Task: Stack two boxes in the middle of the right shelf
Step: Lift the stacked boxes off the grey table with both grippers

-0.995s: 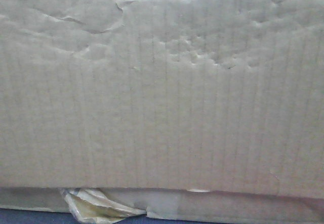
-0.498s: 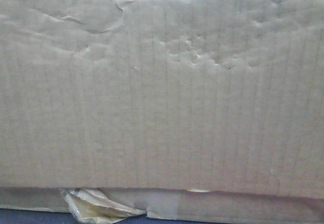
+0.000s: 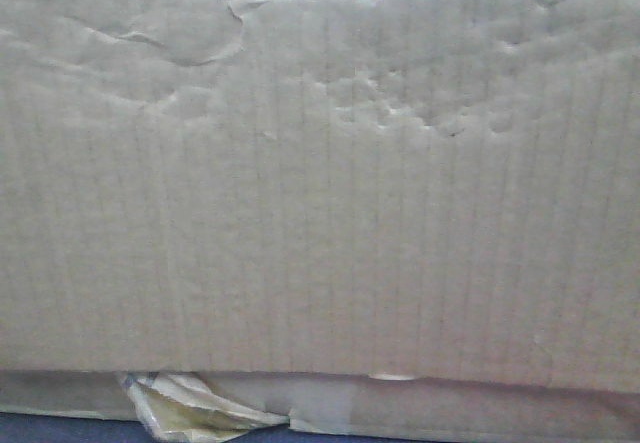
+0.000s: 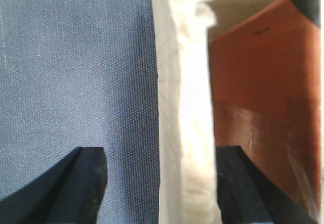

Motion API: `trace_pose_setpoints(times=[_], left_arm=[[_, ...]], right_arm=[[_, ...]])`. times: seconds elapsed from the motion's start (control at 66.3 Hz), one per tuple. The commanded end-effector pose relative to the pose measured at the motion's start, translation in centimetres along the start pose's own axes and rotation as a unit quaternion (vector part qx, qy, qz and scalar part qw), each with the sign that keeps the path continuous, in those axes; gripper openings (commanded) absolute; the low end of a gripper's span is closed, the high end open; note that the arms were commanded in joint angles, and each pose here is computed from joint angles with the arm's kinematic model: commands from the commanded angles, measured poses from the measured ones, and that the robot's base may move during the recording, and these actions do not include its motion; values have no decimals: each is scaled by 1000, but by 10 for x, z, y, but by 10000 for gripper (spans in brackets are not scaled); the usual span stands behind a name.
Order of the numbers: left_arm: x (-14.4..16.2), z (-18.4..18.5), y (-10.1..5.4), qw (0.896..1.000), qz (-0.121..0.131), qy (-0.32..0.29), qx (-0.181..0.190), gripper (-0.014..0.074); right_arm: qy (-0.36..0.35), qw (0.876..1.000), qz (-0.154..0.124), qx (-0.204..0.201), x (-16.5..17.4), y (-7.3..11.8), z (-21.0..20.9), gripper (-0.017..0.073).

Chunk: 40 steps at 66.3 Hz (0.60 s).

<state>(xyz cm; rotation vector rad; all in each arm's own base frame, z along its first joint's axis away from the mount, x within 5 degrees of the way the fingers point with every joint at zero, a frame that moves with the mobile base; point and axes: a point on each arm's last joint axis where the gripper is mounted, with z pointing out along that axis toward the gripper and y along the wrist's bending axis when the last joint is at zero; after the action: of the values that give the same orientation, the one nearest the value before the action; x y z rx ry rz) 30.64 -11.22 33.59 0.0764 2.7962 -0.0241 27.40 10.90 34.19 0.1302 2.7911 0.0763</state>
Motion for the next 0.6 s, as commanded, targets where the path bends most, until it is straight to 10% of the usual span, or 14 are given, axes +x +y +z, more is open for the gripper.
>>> trace_pose_setpoints(times=[0.0,0.151,0.256,0.588], left_arm=[[2,0,-3,1000,-1,3,9,274],[3,9,-8,999,-6,23,24,75],[3,10,-8,999,-5,23,21,-115],[8,-32,10,997,-51,-53,-15,-111]], right_arm=[[-3,1000,-3,6,0,-1,2,153],[-1,1000,-4,10,-1,-1,5,-165],[-7,1000,-5,20,-3,-2,5,-152],[-87,995,-27,27,-13,16,-27,-152]])
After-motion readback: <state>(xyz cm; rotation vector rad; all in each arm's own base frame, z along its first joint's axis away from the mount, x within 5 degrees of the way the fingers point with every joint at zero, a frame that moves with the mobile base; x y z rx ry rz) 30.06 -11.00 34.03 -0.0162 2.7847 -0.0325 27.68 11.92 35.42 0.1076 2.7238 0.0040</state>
